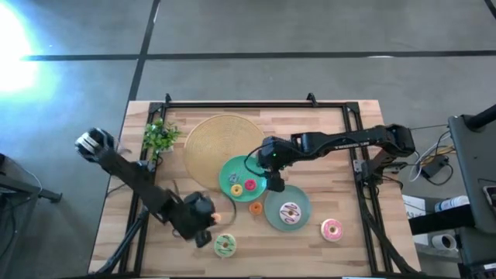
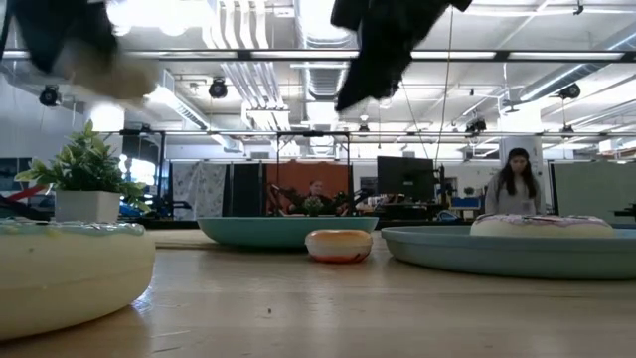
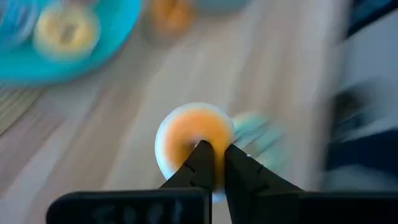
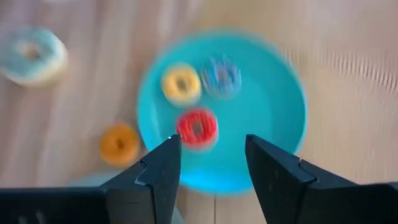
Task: Pick & Place donuts
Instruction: Put the small white doughnut on the blue plate
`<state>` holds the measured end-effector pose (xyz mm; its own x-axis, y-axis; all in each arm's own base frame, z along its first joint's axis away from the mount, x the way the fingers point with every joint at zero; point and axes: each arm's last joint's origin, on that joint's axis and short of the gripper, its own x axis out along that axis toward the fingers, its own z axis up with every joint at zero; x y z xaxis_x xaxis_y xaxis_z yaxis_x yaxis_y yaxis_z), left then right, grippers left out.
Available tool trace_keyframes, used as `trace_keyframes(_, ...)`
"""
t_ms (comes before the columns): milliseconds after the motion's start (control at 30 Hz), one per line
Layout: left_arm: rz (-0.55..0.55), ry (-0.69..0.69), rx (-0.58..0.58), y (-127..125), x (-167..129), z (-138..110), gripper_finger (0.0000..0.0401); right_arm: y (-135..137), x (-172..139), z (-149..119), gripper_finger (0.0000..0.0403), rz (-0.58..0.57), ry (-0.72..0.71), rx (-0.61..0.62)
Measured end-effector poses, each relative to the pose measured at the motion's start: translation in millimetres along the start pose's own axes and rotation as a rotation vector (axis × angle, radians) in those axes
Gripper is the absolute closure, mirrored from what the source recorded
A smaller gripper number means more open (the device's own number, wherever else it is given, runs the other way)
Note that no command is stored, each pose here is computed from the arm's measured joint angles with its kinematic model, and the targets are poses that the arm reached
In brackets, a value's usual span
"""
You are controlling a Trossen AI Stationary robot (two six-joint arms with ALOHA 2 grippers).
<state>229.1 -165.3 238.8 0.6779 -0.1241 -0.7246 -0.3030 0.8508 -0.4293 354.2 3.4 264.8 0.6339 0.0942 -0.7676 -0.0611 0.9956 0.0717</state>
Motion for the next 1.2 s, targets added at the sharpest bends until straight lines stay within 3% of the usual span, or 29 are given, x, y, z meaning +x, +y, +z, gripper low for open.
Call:
trace_keyframes(133,-0.271,-0.206,-0.111,9.6,-28.4,28.1,0.0401,9.4,-17.6,13.3,0.0232,0.05,-0.146,-0.083)
trace_keyframes(233,-0.384,-0.332,-0.146,20.4,-40.0,41.7,0.0401,14.9,-29.8,22.4,0.0232,0.095,-0.25,-0.112)
trace_keyframes(467,-0.4,-0.382,-0.126,37.4,-44.7,58.5,0.0401,20.8,-39.0,29.7,0.0212,0.189,-0.294,-0.14)
trace_keyframes(700,-0.423,-0.378,-0.143,56.0,-41.6,83.8,0.0401,36.1,-39.3,31.9,0.0158,0.149,-0.335,-0.39)
trace_keyframes(800,-0.425,-0.387,-0.155,62.8,-41.4,90.9,0.0401,38.1,-39.3,33.2,0.0141,0.086,-0.344,-0.395)
trace_keyframes(1000,-0.481,-0.453,-0.142,65.8,-45.9,102.7,0.0401,38.0,-39.4,33.9,0.0136,0.081,-0.35,-0.395)
trace_keyframes(1200,-0.495,-0.381,-0.15,64.0,-27.5,109.5,0.0401,37.9,-39.3,34.1,0.0148,0.081,-0.353,-0.395)
